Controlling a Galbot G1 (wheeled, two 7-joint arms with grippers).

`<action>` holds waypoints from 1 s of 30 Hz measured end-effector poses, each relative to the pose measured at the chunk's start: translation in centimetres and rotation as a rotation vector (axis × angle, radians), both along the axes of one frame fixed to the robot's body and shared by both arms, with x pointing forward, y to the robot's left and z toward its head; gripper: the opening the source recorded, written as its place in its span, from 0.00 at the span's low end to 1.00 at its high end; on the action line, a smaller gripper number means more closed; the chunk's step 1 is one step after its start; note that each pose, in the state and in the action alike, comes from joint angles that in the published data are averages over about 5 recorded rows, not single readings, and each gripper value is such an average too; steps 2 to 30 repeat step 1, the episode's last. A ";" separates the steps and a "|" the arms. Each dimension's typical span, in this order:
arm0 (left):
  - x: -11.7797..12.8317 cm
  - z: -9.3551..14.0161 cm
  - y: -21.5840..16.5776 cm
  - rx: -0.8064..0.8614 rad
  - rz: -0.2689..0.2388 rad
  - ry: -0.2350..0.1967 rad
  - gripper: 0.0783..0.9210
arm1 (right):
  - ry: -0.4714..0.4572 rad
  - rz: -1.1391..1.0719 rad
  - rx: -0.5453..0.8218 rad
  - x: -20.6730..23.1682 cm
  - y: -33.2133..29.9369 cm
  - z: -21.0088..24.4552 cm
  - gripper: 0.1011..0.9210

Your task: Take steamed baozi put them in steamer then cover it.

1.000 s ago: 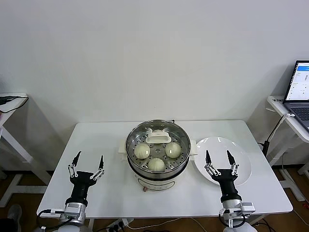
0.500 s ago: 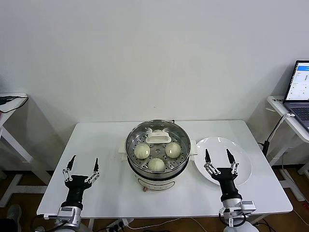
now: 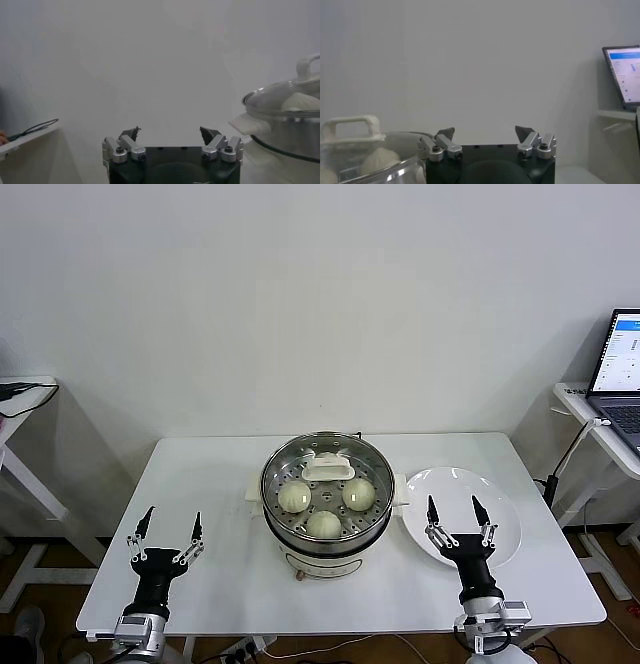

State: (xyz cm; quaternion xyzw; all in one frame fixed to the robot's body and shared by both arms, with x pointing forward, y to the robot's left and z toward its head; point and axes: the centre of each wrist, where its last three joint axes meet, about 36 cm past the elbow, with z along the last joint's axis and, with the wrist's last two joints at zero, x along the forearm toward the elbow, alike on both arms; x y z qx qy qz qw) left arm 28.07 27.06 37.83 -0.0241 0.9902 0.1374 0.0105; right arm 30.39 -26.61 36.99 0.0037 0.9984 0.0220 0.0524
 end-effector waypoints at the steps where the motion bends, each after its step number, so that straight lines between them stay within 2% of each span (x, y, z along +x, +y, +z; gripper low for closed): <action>1: 0.0 0.0 0.0 0.000 0.000 0.000 0.88 | 0.001 -0.001 0.000 0.0 0.0 0.0 0.88; 30: 0.0 0.0 0.0 0.000 0.000 0.000 0.88 | 0.001 -0.001 0.000 0.0 0.0 0.0 0.88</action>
